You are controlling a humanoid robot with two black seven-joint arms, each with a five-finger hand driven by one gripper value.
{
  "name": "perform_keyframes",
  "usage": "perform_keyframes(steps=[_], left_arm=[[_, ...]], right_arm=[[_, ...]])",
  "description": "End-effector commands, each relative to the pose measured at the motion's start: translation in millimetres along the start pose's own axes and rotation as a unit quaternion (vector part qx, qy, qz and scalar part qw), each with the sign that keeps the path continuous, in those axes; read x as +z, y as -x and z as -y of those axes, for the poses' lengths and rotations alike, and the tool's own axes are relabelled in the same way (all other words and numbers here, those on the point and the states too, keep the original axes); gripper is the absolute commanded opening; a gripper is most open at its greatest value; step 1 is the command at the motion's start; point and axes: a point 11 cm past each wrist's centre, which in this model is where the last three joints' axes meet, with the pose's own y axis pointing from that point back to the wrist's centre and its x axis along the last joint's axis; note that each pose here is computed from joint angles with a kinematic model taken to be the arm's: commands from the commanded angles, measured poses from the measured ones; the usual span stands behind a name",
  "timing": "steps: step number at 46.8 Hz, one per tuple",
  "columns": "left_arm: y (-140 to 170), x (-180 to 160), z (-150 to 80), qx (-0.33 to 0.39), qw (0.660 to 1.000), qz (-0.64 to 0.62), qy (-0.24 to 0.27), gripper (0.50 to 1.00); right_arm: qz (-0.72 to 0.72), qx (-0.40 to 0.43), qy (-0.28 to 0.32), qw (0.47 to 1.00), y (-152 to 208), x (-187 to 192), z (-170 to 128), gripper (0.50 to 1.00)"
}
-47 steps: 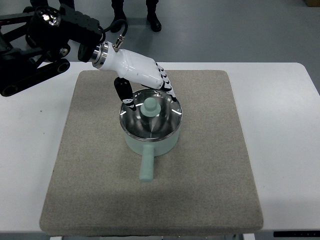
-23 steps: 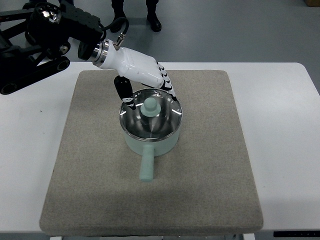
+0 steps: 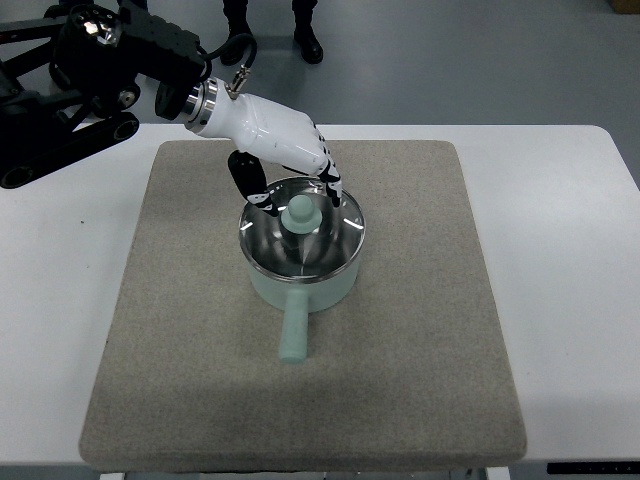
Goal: Place lid left of pot with left hand
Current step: 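Lower the left hand and close its fingers around the green lid knob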
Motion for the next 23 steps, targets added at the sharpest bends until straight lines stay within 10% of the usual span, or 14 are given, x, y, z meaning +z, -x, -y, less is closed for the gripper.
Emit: perform_keyframes(steps=[1, 23], left_arm=[[1.7, -0.2, 0.2, -0.001, 1.000, -0.002, 0.000, 0.758], [7.1, 0.2, 2.6, -0.002, 1.000, -0.008, 0.003, 0.765]], right_arm=[[-0.001, 0.000, -0.001, 1.000, 0.0, -0.7, 0.1, 0.924], [-0.001, 0.000, -0.001, 1.000, 0.0, -0.7, 0.1, 0.924]])
